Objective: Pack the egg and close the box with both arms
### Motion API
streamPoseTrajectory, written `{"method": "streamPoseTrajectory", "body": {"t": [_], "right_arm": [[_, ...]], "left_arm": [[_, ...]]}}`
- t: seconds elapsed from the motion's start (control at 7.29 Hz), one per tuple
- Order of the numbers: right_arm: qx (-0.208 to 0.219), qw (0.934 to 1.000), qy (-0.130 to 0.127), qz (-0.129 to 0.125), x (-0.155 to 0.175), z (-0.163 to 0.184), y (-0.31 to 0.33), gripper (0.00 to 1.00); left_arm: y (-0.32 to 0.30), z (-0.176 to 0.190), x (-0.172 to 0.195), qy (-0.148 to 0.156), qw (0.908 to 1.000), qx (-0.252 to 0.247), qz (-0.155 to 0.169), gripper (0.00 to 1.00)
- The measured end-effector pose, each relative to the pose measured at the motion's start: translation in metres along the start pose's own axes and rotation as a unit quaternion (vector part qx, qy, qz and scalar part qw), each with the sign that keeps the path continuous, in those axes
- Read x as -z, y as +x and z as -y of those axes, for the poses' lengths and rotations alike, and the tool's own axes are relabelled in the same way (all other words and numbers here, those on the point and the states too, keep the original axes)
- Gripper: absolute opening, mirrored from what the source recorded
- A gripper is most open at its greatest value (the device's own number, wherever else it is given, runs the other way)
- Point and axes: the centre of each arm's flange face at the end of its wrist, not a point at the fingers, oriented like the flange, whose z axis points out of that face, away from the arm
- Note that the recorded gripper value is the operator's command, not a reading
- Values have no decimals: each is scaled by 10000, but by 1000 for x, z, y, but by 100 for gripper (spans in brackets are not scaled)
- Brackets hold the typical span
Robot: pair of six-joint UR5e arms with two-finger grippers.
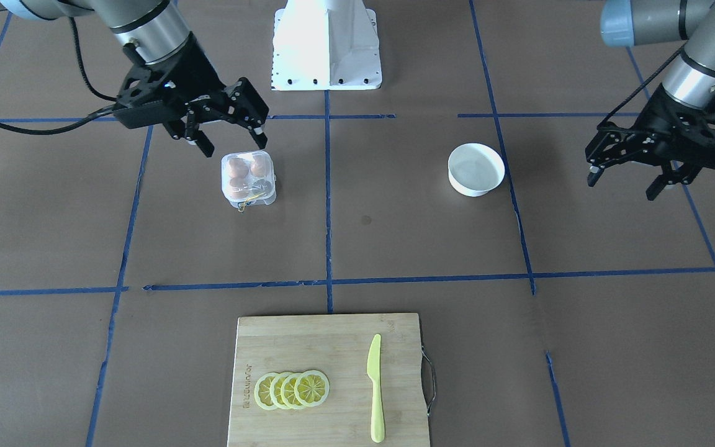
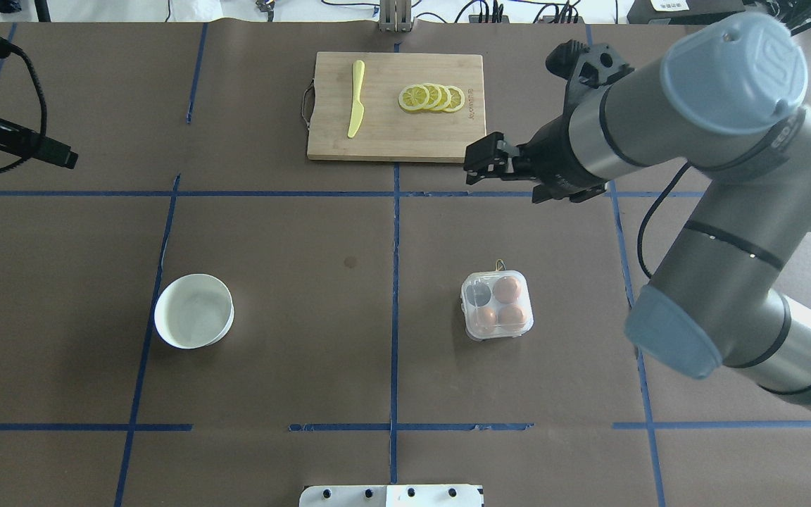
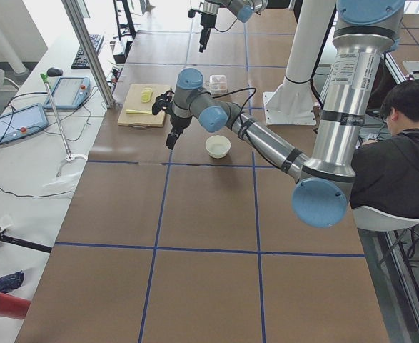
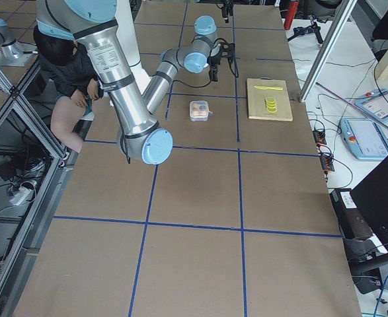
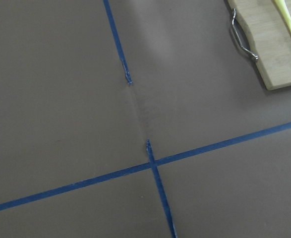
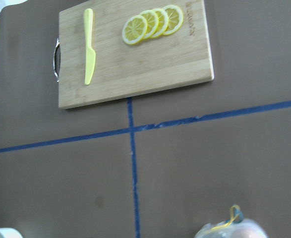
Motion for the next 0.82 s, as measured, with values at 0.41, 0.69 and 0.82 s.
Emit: {"method": "streamPoseTrajectory", "body": {"t": [0.41, 0.69, 0.82], "right_arm": [[1370, 9800, -232, -1425, 31, 73, 134, 100], [1968, 9626, -717, -1721, 72, 106, 273, 100], [2094, 9601, -972, -1577, 95, 115, 344, 100]], "left_arm": [[-125, -10, 18, -107, 9970, -682, 360, 100], [-211, -29, 28, -259, 9905, -1185, 652, 100], [-240, -45, 30, -363, 9880, -1318, 719, 100]]}}
